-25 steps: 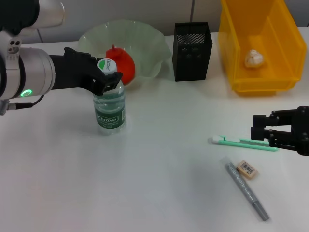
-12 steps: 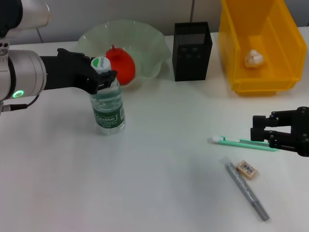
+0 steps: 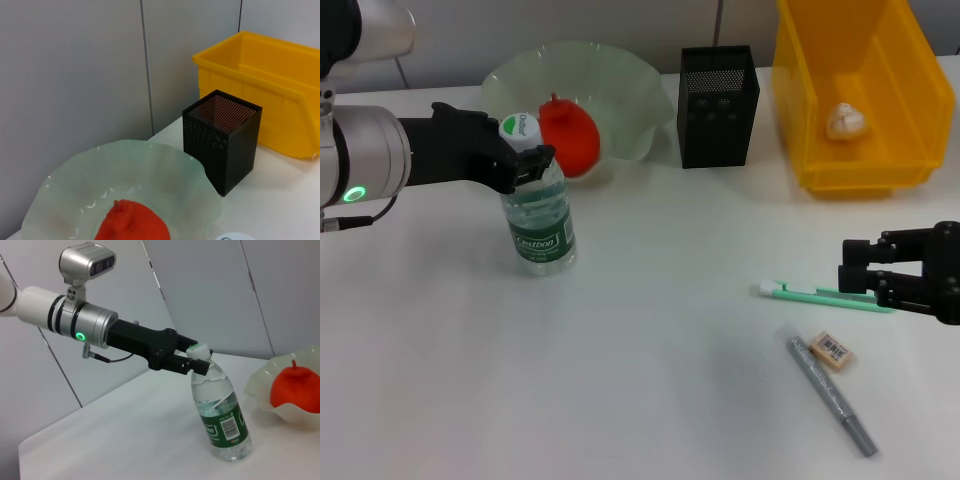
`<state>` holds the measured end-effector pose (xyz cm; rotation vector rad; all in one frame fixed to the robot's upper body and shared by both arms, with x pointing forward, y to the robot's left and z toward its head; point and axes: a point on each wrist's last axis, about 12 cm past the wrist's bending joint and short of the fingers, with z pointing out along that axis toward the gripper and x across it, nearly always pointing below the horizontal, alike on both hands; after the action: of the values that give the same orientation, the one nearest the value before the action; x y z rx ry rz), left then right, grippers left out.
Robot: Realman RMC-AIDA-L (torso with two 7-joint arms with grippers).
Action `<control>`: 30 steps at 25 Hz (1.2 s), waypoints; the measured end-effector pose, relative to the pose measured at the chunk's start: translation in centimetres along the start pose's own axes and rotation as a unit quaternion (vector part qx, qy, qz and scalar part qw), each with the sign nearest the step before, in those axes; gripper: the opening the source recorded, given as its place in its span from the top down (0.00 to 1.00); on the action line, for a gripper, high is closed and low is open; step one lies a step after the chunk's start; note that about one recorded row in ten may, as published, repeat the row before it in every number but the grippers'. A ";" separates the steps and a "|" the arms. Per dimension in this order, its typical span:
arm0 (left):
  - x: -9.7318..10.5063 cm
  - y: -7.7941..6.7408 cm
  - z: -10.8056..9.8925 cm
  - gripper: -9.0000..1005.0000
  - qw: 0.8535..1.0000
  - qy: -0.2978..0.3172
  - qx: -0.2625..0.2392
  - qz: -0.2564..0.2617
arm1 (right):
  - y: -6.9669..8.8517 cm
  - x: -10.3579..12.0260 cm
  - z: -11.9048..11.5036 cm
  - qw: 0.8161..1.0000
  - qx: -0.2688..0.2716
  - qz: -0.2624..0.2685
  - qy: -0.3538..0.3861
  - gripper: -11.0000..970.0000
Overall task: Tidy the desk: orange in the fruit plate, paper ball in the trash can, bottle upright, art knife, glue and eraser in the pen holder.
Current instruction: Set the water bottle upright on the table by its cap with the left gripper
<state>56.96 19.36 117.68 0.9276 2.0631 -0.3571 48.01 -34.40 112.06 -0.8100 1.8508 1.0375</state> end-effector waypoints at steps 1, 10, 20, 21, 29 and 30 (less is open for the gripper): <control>0.0 0.0 0.0 0.53 1.000 0.000 0.000 0.000 | 0.0 0.0 0.0 1.000 0.000 0.000 0.000 0.62; 0.0 -0.2 0.0 0.51 1.000 0.004 0.004 0.004 | -0.1 -0.2 0.1 1.000 -0.001 -0.003 -0.001 0.62; -0.2 -0.4 0.0 0.50 1.000 0.008 0.010 0.008 | 0.0 -0.1 0.1 1.000 -0.002 -0.001 -0.002 0.62; -0.3 -0.4 0.0 0.50 1.000 0.007 0.011 0.007 | 0.0 0.0 0.2 1.000 -0.003 0.000 -0.002 0.62; -0.4 -0.6 0.0 0.49 1.000 0.010 0.013 0.009 | 0.0 0.0 0.2 1.000 -0.005 0.001 -0.003 0.62; -0.4 -0.6 -0.1 0.49 1.000 0.011 0.015 0.009 | 0.0 0.0 0.2 1.000 -0.005 0.001 -0.003 0.62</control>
<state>56.63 18.75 118.00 0.9719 2.0725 -0.3701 48.09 -34.21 111.94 -0.8100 1.8424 1.0513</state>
